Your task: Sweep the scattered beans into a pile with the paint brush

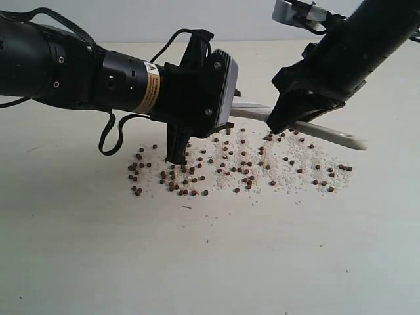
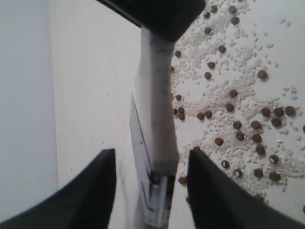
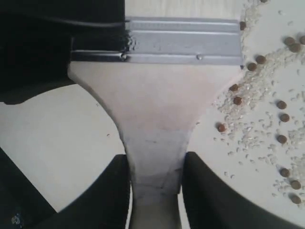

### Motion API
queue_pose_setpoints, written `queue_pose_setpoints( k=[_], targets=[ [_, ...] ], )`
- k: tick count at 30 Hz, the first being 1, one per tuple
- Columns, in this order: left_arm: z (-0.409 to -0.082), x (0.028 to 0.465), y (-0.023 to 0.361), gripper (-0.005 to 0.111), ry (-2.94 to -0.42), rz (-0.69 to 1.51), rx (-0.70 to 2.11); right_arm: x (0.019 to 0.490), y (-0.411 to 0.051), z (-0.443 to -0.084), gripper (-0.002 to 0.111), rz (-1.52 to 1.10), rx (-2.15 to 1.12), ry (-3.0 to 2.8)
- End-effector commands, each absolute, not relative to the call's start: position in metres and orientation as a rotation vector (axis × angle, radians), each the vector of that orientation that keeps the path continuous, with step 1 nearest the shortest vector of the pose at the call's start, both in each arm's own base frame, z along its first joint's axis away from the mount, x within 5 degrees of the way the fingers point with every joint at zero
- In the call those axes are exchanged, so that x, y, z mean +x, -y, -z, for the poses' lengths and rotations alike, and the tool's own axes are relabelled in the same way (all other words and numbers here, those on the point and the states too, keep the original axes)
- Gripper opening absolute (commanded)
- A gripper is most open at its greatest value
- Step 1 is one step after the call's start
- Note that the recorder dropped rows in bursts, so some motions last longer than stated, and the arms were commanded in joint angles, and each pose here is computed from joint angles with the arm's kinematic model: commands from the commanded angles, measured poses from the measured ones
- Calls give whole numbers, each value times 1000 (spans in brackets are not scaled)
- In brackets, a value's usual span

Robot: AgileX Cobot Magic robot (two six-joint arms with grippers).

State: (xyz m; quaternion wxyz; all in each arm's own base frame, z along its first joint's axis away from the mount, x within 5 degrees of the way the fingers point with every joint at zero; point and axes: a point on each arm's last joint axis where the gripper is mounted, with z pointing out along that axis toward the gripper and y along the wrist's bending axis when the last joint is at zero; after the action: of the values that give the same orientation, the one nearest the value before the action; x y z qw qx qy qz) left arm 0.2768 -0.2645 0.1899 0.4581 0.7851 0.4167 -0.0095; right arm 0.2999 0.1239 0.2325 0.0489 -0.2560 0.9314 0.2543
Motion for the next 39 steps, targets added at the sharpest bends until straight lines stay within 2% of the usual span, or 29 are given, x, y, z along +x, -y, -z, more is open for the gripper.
queue_pose_setpoints(
  k=[1, 6, 10, 13, 20, 22, 28, 33, 39],
  targets=[
    [-191, 277, 267, 21, -1031, 44, 1918, 301, -125, -235, 0, -775, -796, -2818],
    [-191, 277, 267, 5, -1033, 45, 1917, 302, -127, -236, 0, -796, -765, -2809],
    [-191, 277, 267, 2, -1034, 43, 1917, 303, -128, -236, 1, -809, -752, -2805],
    [-191, 277, 267, 2, -1038, 37, 1918, 303, -128, -236, 11, -809, -752, -2805],
    [-191, 278, 267, 0, -1042, 30, 1918, 303, -127, -236, 43, -801, -753, -2799],
    [-191, 278, 266, 0, -1044, 28, 1918, 305, -127, -236, 47, -791, -750, -2787],
    [-190, 279, 266, 0, -1056, 25, 1914, 314, -129, -248, 49, -757, -736, -2714],
    [-190, 280, 265, 0, -1127, 38, 1882, 315, -123, -290, 49, -652, -700, -2532],
    [-194, 281, 262, 0, -1318, 148, 1744, 295, -81, -347, 45, -391, -501, -2341]
  ],
)
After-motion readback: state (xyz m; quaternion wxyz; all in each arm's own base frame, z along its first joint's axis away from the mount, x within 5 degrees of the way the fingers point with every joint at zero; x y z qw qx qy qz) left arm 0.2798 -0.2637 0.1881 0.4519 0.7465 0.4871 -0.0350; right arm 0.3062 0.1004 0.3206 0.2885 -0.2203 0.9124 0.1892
